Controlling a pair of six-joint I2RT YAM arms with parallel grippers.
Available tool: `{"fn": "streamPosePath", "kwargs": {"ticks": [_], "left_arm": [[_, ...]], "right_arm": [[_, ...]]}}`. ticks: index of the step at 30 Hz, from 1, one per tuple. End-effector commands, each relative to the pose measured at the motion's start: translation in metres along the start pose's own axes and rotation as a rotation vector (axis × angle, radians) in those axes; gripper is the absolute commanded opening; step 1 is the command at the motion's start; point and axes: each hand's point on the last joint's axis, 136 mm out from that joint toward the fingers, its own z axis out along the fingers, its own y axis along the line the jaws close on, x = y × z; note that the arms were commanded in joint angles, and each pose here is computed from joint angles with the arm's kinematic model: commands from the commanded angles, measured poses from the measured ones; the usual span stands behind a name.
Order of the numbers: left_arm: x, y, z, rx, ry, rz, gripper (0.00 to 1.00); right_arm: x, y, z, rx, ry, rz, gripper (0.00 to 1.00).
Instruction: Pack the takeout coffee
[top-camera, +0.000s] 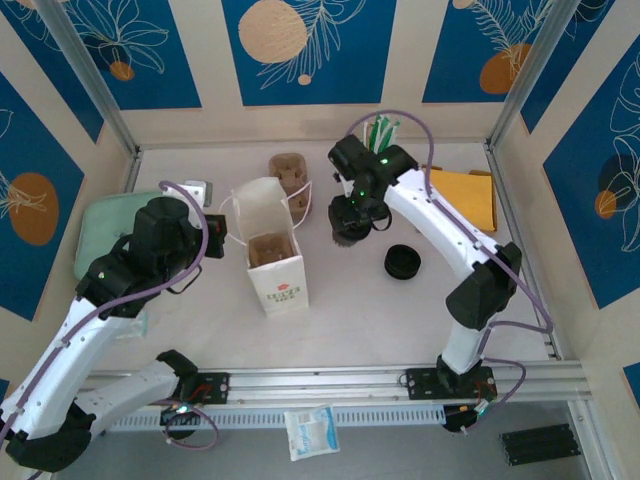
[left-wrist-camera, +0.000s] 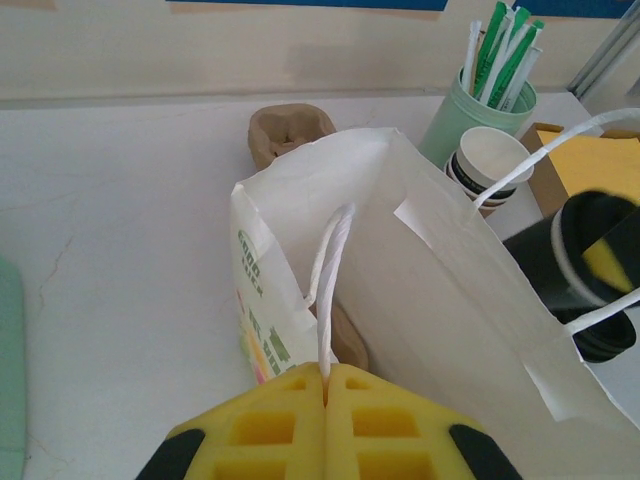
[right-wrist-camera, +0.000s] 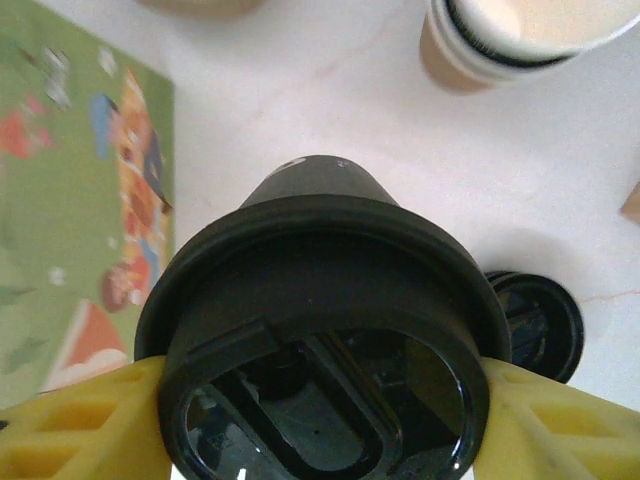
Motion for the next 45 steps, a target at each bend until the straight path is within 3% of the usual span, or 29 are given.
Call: {"fn": "streamPosePath", "kwargs": {"ticks": [1, 14, 24, 28, 34, 45], "left_arm": [[-0.002, -0.003, -0.003, 0.027, -0.022, -0.019, 0.00], [0.000, -0.002, -0.007, 0.027, -0.024, -0.022, 0.00], [0.002, -0.001, -0.005, 0.023, -0.019, -0.025, 0.00], [0.002, -0.002, -0.005, 0.027, -0.021, -0.030, 0.00], [0.001, -0.002, -0.007, 0.030, -0.027, -0.032, 0.00], [-0.001, 0.000, -0.013, 0.032, -0.039, -0.029, 0.00]], "right_arm": [[-0.007, -0.006, -0.042, 0.014, -0.080, 0.031, 0.59], [-0.056, 0.011, -0.155, -0.071, -0.429, 0.063, 0.57], [-0.057, 0.072, -0.190, -0.223, -0.548, -0.054, 0.57], [-0.049, 0.104, -0.181, -0.274, -0.512, -0.107, 0.57], [-0.037, 0.137, -0.136, -0.255, -0.382, -0.164, 0.57], [-0.004, 0.173, -0.069, -0.195, -0.167, -0.281, 0.56]]}}
